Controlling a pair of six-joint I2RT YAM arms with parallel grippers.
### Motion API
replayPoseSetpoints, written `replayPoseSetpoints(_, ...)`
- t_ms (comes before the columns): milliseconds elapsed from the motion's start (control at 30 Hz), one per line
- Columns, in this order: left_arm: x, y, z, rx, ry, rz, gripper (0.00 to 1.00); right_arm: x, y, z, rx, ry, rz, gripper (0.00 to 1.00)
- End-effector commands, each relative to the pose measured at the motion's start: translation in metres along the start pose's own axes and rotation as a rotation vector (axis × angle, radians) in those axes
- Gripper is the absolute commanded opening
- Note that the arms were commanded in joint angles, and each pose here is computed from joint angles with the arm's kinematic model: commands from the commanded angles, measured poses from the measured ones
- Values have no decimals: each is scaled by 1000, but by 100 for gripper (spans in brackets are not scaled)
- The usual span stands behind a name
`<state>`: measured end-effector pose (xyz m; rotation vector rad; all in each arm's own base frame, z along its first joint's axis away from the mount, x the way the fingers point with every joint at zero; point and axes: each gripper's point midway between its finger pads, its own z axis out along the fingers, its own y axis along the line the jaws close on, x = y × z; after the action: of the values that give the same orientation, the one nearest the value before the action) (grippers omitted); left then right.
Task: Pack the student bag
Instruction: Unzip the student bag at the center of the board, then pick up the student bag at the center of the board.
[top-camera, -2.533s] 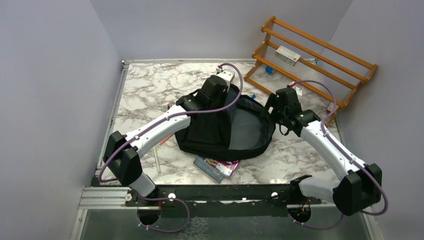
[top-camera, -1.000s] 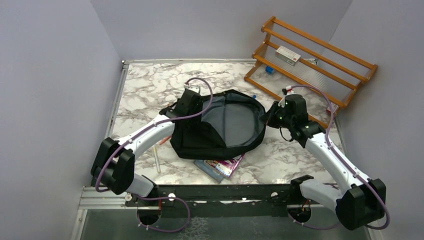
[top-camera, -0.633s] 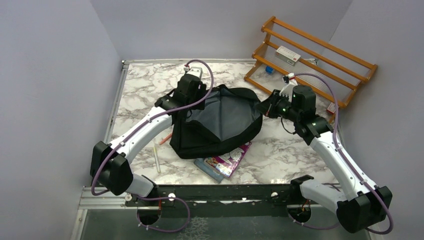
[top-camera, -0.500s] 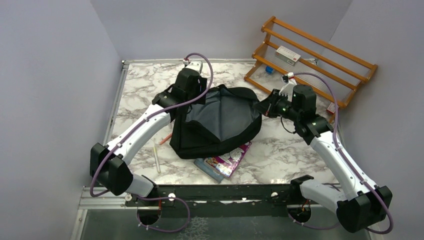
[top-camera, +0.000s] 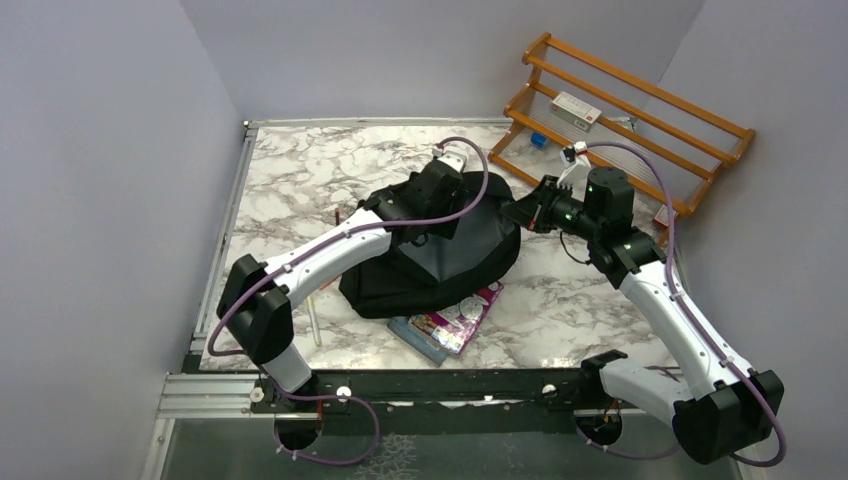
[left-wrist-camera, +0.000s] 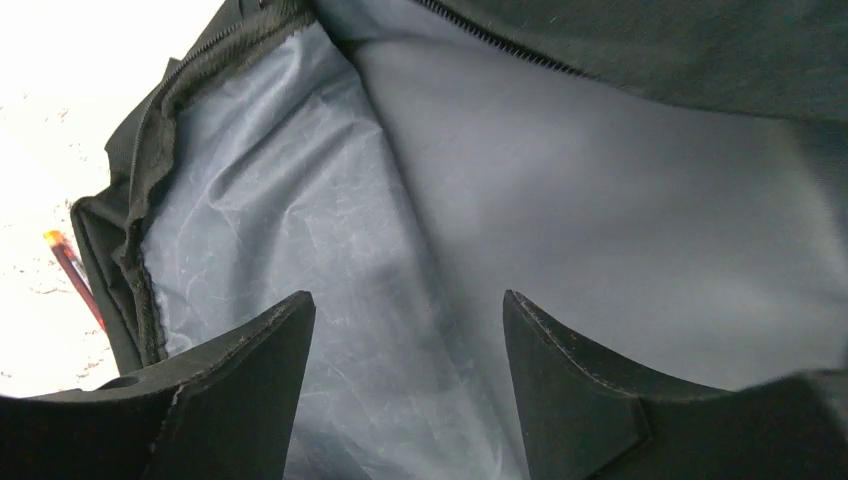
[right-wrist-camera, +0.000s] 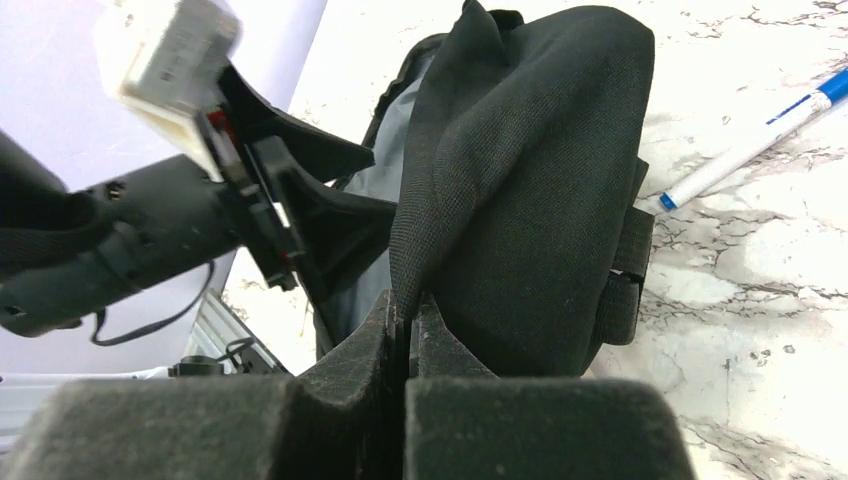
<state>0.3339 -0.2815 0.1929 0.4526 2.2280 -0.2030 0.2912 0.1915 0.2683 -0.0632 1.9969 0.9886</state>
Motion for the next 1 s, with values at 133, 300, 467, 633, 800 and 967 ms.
replayPoseSetpoints(133,18,11,18,-117,54,-10,75,-21,27,-5,-101,-60,-25,1)
replayPoseSetpoints(300,32,11,30,-153,86,32,76,-19,26,-5,-101,-58,-17,1)
replayPoseSetpoints(467,45,9,39,-166,120,70,76,-16,23,-4,-95,-54,-13,1)
replayPoseSetpoints(633,58,19,42,-237,161,139,75,-15,21,-4,-87,-55,-8,1)
replayPoseSetpoints(800,66,38,37,-321,186,197,69,-14,18,-4,-76,-58,-6,1)
replayPoseSetpoints(967,62,42,32,-339,181,214,55,-14,14,-4,-56,-67,1,1)
